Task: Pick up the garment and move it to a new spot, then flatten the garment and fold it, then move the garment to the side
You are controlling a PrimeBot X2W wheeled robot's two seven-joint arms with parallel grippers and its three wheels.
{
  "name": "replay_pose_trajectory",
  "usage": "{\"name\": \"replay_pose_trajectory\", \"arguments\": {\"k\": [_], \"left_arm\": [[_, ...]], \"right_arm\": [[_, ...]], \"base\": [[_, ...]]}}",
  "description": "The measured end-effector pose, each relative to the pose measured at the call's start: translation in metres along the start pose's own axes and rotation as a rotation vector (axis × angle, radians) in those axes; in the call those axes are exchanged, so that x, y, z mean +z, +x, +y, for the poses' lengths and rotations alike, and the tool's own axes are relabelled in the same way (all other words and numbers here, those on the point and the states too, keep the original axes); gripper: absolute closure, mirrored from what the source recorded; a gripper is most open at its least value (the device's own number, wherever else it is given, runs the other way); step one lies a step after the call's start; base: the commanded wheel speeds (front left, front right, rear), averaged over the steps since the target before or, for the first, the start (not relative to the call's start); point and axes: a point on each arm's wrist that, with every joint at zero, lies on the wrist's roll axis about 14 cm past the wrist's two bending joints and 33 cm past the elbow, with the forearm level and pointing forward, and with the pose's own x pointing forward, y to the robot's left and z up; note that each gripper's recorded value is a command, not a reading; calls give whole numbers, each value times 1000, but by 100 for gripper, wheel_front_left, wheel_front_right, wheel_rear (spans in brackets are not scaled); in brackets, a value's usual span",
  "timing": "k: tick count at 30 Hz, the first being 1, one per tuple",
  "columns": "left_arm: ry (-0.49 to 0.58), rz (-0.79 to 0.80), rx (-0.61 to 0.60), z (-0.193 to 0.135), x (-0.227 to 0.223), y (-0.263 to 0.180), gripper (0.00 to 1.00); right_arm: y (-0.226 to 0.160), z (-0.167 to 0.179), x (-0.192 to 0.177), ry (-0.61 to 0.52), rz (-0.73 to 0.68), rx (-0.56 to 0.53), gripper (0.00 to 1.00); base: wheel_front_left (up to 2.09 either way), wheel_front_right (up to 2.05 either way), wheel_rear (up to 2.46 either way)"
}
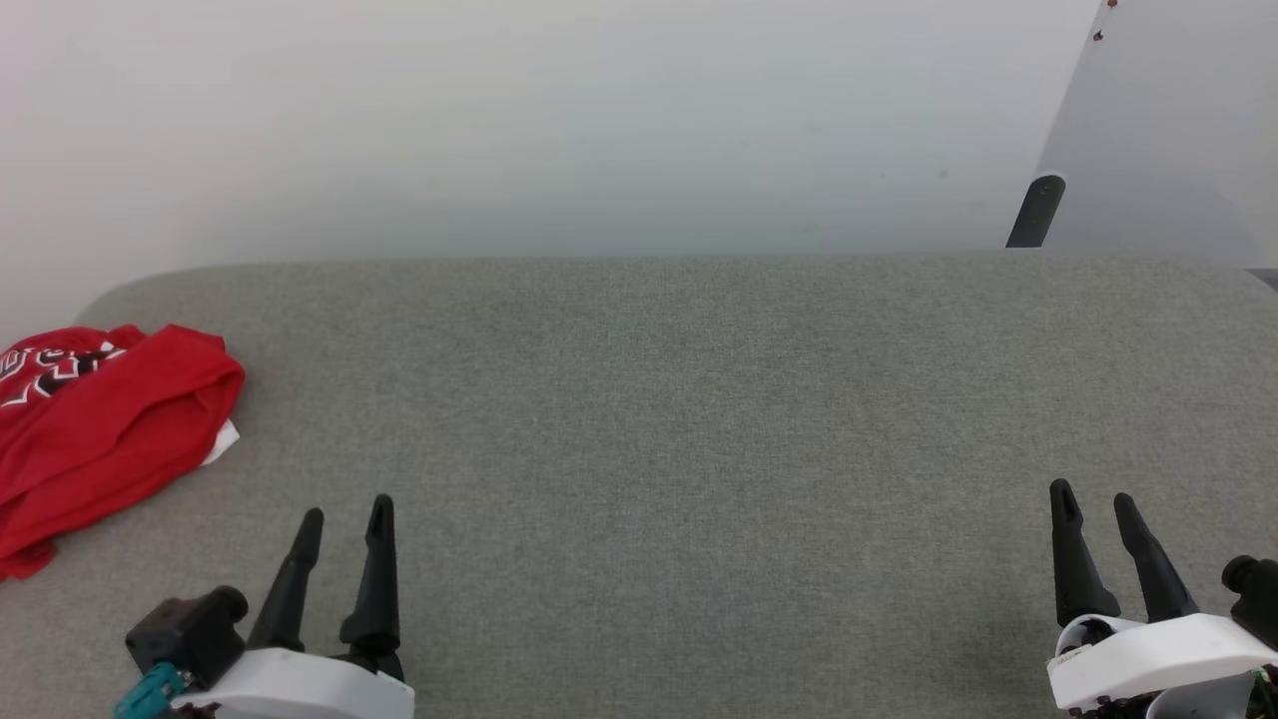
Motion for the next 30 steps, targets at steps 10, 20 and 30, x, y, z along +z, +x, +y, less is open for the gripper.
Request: {"name": "replay_pose_trajectory", "arguments": {"k": [10,20,30], "left_arm": [[134,-40,-36,-7,9,-2,0],[239,-73,-73,-14,15,-4,0],[323,-100,-96,-20,20,-7,0]], "right_arm": [[-1,-1,4,-112,-3,3,0],[-3,-1,6,-202,-6,5,0],[-4,0,12,-290,-26,12,0]], "base": [[0,0,0],[0,0,0],[0,0,0]]}}
